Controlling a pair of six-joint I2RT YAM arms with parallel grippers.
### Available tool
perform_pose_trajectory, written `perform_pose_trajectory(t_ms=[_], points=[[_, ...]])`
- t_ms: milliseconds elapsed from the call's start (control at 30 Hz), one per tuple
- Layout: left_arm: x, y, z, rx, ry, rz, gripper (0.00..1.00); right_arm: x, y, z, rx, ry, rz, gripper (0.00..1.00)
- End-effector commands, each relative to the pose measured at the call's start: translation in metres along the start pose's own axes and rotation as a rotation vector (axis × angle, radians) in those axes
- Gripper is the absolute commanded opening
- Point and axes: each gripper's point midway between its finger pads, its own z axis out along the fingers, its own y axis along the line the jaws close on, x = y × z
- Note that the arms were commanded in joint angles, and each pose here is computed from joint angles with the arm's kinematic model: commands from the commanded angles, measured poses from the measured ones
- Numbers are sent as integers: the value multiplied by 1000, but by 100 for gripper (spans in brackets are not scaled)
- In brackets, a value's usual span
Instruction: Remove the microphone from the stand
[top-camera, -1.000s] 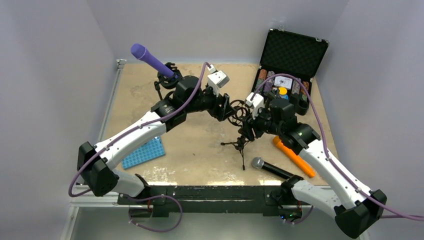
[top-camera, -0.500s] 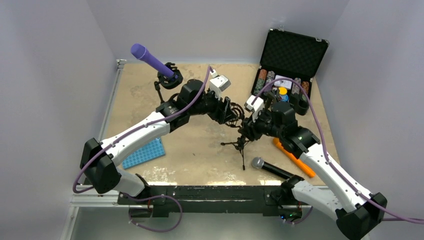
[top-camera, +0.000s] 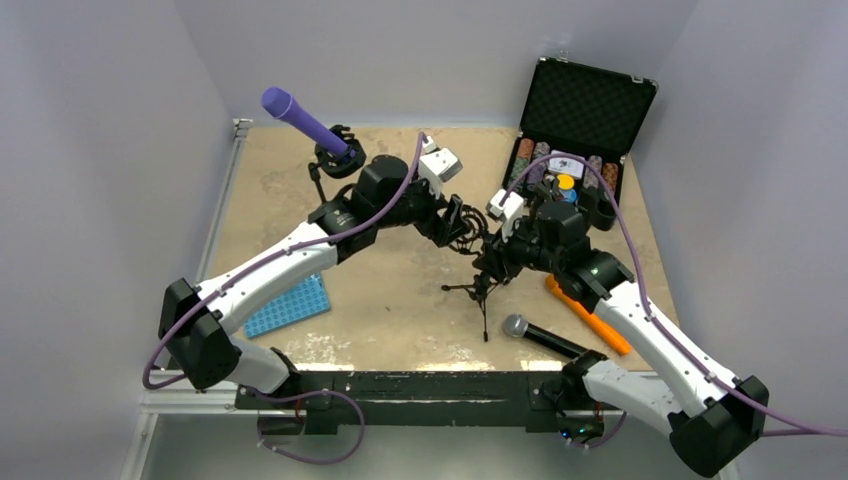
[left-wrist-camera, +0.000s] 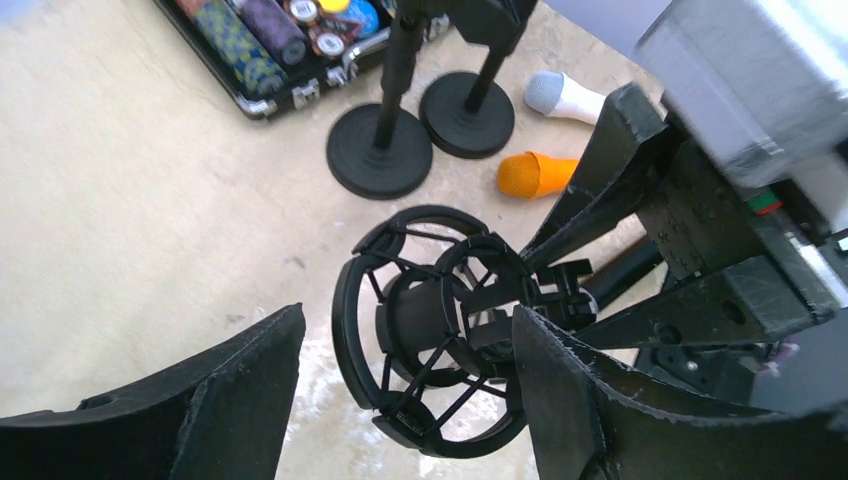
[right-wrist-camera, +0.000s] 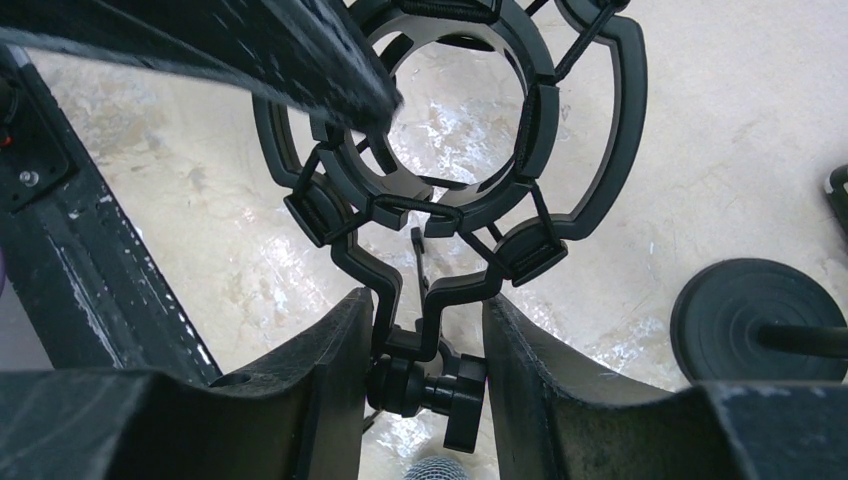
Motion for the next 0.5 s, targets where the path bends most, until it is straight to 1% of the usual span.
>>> perform_pose_trajectory(t_ms=[0,167,333,467], points=[[-74,-6,-35,-31,-177,190,80,-10,-10,-1,71,-42,46,0],[-103,-17,-59,-23,-245,279,80,-31,-30,-9,194,-92,73,0],[-99,-26,-68,17,-232,293,79,-57,-51,-18,303,-166,56,0],[-94,-29,-69,36,-221,286,79,-67,-63,-19,356,-191,53,0]])
